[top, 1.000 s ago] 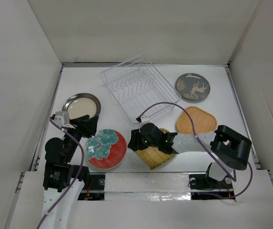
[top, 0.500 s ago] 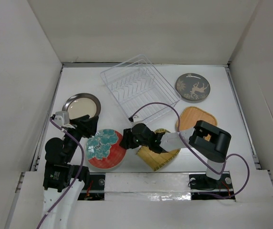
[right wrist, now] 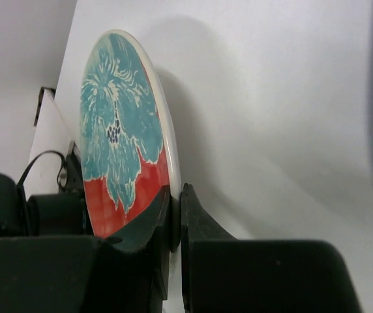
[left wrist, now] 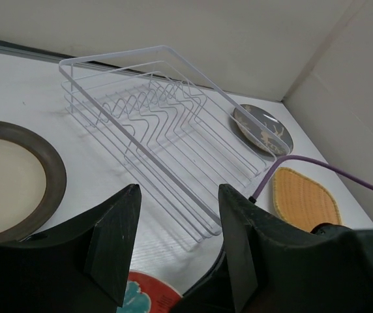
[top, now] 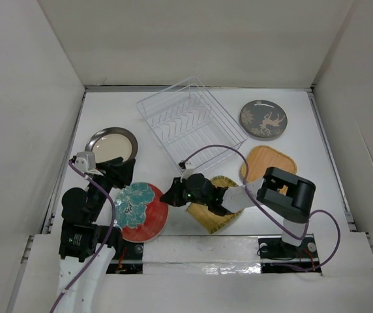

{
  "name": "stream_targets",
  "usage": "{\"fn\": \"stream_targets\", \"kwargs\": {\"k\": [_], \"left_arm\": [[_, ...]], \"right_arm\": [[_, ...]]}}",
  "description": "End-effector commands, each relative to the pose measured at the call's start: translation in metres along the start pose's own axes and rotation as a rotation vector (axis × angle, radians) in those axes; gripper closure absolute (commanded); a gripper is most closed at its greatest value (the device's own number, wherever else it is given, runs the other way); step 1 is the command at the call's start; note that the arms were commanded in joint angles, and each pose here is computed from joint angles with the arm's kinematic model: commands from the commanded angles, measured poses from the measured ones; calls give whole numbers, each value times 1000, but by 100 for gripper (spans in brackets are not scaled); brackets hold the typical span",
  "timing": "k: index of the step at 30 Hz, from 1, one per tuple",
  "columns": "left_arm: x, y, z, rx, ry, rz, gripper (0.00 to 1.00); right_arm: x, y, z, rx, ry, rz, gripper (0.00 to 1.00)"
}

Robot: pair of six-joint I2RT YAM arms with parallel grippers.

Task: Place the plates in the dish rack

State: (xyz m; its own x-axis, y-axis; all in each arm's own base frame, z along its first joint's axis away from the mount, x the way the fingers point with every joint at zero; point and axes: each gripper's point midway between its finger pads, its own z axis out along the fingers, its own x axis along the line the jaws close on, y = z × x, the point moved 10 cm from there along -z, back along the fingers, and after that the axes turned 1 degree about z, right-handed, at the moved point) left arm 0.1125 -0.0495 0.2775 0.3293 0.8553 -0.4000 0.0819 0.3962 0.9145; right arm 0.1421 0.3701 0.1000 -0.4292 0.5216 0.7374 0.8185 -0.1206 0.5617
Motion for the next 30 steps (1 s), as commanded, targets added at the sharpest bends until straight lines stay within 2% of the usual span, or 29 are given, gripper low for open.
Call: {"fn": "stream_targets", "kwargs": {"k": [1,8,17,24,25,27,28,30], "left_arm": [[-4,10,0,-56,-15,19,53],[-3,12,-1,-72,5,20,53],[-2,15,-4,-90,31,17,53],[-2,16,-6,-107,42,15,53],[-2,16,-6,-105,41,15,53],[-3,16,-7,-105,34,16,53],[-3,16,-7,-104,31,16,53],[-4,16,-7,-105,22,18,53]], "right_arm": [[18,-8,-24,40,94,-30,100],[82,56,-75,-135,329,-7,100],[127,116,-116,-318,417,-40,100],[104,228,-159,-669,235,-184,100],[88,250,-167,-736,150,-222,100],[73,277,-174,-789,81,-252,100],[68,302,-187,-857,41,-302,100],[49,327,-186,-887,-52,-328,100]]}}
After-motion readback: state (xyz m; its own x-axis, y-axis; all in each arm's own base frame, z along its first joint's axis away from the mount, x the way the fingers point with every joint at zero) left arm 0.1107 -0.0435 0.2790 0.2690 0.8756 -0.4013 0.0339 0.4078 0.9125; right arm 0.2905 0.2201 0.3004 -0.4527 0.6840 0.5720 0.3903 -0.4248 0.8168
